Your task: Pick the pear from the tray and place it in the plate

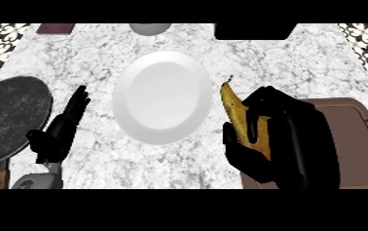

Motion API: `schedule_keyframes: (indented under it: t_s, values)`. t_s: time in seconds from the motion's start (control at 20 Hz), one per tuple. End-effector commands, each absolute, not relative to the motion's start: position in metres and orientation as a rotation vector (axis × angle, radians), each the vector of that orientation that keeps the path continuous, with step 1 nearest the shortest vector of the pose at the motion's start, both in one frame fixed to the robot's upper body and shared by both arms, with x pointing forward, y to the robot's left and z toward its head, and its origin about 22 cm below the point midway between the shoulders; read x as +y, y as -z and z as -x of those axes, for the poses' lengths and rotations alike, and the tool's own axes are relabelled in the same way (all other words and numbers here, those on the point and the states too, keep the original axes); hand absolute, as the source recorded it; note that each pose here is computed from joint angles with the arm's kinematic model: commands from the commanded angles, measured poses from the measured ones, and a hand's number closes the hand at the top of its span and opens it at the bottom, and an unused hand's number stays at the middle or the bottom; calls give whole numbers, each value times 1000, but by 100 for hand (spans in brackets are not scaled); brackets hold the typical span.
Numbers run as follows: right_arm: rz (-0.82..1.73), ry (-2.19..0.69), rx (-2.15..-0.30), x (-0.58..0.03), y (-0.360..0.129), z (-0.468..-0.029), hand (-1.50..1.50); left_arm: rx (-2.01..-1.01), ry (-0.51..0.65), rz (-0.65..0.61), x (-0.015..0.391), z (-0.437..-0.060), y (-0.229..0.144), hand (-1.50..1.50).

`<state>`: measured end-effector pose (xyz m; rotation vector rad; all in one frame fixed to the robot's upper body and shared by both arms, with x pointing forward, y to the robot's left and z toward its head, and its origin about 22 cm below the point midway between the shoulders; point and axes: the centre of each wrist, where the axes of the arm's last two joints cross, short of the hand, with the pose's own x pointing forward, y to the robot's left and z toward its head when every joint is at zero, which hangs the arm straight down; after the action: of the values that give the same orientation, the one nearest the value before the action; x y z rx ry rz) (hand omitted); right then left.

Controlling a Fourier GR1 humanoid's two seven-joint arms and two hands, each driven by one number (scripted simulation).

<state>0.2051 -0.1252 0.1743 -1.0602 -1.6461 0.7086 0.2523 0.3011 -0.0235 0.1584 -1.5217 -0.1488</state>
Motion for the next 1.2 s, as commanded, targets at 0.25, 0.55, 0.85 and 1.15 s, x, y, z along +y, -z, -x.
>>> schedule_keyframes:
  t_s: [0.25,0.55,0.85,1.15]
  values:
    - [911,-771,-1631,-61,-175,-271,150,-1513,156,-127,303,-259,17,0]
    - [899,-761,-1648,-19,-142,-299,150,-1521,165,-146,305,-272,9,0]
    - [886,-750,-1610,11,-121,-321,150,-1518,168,-140,294,-272,19,0]
    - [875,-496,-1547,7,-95,-341,-150,-1526,184,-128,296,-258,21,0]
